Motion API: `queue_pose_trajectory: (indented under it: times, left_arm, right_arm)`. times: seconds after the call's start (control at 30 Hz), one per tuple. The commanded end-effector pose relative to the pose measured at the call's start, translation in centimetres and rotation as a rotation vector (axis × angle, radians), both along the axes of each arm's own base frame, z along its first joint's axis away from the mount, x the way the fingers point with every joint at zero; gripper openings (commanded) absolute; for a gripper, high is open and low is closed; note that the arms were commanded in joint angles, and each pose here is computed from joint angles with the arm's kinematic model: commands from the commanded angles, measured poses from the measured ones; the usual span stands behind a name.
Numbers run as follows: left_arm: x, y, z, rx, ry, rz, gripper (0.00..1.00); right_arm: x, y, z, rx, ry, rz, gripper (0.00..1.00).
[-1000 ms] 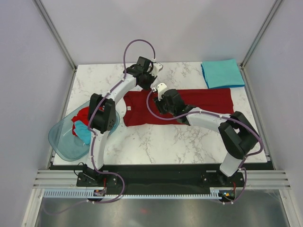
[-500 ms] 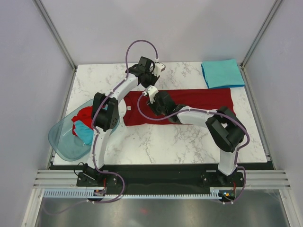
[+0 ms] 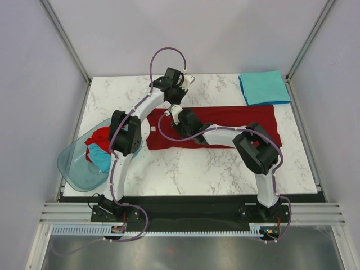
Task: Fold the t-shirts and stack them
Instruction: Fold the tshirt
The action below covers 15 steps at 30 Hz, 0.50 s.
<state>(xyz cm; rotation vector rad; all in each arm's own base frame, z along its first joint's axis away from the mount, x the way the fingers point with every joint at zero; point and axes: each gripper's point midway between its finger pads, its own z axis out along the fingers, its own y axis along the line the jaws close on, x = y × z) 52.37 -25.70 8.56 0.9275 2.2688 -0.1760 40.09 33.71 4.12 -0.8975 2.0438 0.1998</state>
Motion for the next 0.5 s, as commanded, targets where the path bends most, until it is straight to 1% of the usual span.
queue_pose_trajectory:
  times: [0.0,0.1,0.2,0.23,0.3,0.33,0.37,0.4,0.43,0.47]
  left_arm:
    - [2.1,1.6,3.1,0.033,-0.108,0.101,0.32]
    - [2.7,3.5,3.8,0.053,-0.126,0.199,0.34]
    - [2.8,5.6,4.7,0.048,-0.135,0.292,0.36]
    - [2.9,6.5,5.5,0.039,-0.143,0.322,0.37]
    - [2.3,7.9,5.3,0.038,-0.127,0.392,0.37]
    - [2.1,9.0,6.2,0.016,-0.131,0.443,0.37]
    - [1.9,9.8,6.6,0.011,-0.132,0.469,0.37]
    - [0.9,10.5,5.7,0.018,-0.099,0.488,0.37]
    - [0.4,11.3,5.7,0.014,-0.086,0.512,0.38]
    - [-0.2,12.0,7.2,-0.005,-0.097,0.535,0.38]
  right_arm:
    - [1.0,0.6,1.0,-0.004,-0.04,-0.011,0.4]
    - [1.3,0.4,0.8,-0.008,-0.039,-0.038,0.39]
    - [1.9,0.0,1.1,-0.018,-0.058,-0.076,0.29]
    - [2.3,-0.4,1.0,-0.028,-0.068,-0.104,0.21]
    - [2.8,-0.6,1.7,-0.031,-0.087,-0.128,0.11]
    - [3.2,-0.8,2.1,-0.033,-0.105,-0.159,0.0]
    - [3.3,-1.0,2.5,-0.029,-0.112,-0.174,0.0]
    - [3.5,-1.2,2.7,-0.025,-0.118,-0.186,0.0]
    - [3.6,-1.2,2.9,-0.015,-0.116,-0.197,0.0]
    - [3.8,-1.7,3.2,-0.011,-0.121,-0.219,0.0]
